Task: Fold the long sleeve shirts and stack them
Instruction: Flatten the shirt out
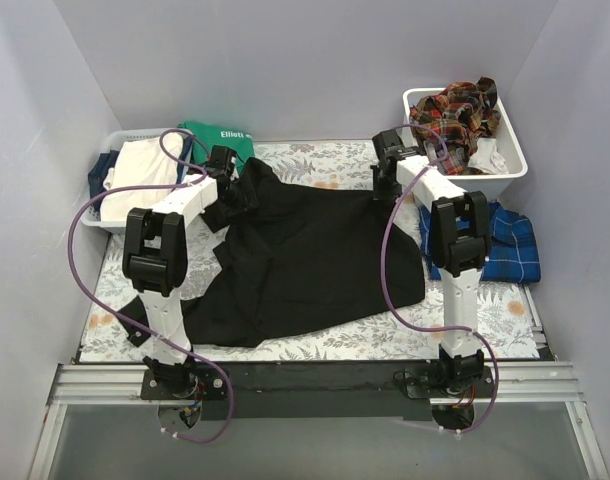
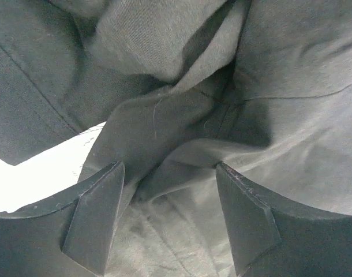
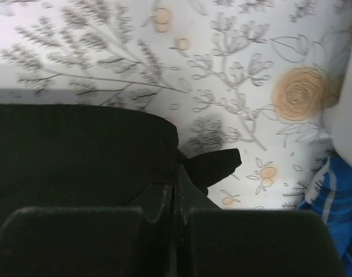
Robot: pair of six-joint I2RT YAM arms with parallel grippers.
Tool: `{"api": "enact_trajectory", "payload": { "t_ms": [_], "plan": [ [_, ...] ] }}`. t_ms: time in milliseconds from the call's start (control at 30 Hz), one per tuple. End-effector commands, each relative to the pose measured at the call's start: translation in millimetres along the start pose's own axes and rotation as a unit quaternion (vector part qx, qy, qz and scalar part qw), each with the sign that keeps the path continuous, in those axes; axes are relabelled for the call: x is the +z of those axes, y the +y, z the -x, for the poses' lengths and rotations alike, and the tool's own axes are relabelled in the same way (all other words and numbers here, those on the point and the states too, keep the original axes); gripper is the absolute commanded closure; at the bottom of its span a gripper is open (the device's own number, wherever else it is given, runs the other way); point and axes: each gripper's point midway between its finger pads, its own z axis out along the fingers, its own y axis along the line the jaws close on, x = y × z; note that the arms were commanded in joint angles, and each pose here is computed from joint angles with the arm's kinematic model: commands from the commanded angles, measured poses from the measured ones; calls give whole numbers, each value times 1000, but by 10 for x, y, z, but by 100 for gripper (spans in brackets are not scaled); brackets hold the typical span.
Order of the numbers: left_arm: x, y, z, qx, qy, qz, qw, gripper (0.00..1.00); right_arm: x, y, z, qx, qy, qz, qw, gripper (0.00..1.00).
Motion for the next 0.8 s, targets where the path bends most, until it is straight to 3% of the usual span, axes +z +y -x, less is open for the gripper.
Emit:
{"api": "enact_trajectory", "payload": {
  "t_ms": [0,167,300,500,533,633,767],
  "plan": [
    [-165,-46,159,2,-26,10,1000,36,-148,-388,21,53,-7,-44,998,99],
    [-400,58,174,7,-38,38,999,32,-136,-396,19,55,-3,-28,998,99],
    [-500,383,-66,4,-28,98,995,32,-124,-342,10,55,2,-13,998,99],
    [-507,332,-366,8,7,55,998,46,-100,-337,-56,47,11,-11,999,99],
    [-552,217,-439,9,19,19,1000,47,-112,-330,-49,47,10,-9,999,99],
    [-617,10,-472,7,23,-43,999,46,-109,-298,-89,50,16,2,999,99],
    [-384,9,-611,-8,55,-43,998,48,-92,-258,-140,49,24,14,998,99]
  ]
}}
